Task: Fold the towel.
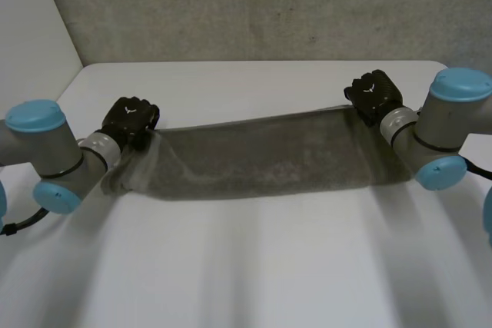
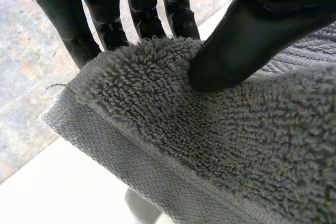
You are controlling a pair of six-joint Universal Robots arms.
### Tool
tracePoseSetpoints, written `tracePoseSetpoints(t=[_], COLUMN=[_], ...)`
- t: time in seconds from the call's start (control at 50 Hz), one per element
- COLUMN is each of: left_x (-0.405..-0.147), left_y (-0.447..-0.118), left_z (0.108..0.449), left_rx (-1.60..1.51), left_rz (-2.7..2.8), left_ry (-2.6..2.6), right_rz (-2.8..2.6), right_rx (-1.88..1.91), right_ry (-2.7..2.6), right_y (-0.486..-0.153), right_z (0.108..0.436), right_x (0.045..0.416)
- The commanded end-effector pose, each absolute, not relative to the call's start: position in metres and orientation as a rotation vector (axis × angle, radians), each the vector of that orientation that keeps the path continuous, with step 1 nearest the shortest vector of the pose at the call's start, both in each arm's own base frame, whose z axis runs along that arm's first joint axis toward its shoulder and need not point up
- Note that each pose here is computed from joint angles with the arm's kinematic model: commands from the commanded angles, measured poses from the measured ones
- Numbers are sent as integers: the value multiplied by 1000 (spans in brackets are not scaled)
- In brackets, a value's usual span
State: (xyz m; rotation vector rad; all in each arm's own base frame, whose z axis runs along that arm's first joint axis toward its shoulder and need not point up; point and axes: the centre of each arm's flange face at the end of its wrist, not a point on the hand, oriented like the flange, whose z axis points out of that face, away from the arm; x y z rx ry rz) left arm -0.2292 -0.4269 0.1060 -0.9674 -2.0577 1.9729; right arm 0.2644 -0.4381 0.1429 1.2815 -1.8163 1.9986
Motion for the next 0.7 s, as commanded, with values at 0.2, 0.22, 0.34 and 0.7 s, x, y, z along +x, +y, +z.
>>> tracePoseSetpoints(t=[0.2,0.22,0.34,0.7], left_x=[-236,-234,-221,-205], left_y=[-408,-403,-370,-313], left_z=[140,148,176,169], left_rx=[-919,-911,-894,-889], left_rz=[2001,2010,2017,1930], left_ry=[-2135,-2142,-2162,-2243], right_rz=[1973,1984,1950,1669], right_rx=[1119,1094,1060,1148], right_ry=[-1867,-1889,-2000,-2334], right_y=[-430,-422,-378,-338], right_z=[149,160,184,140], right_x=[267,263,245,198])
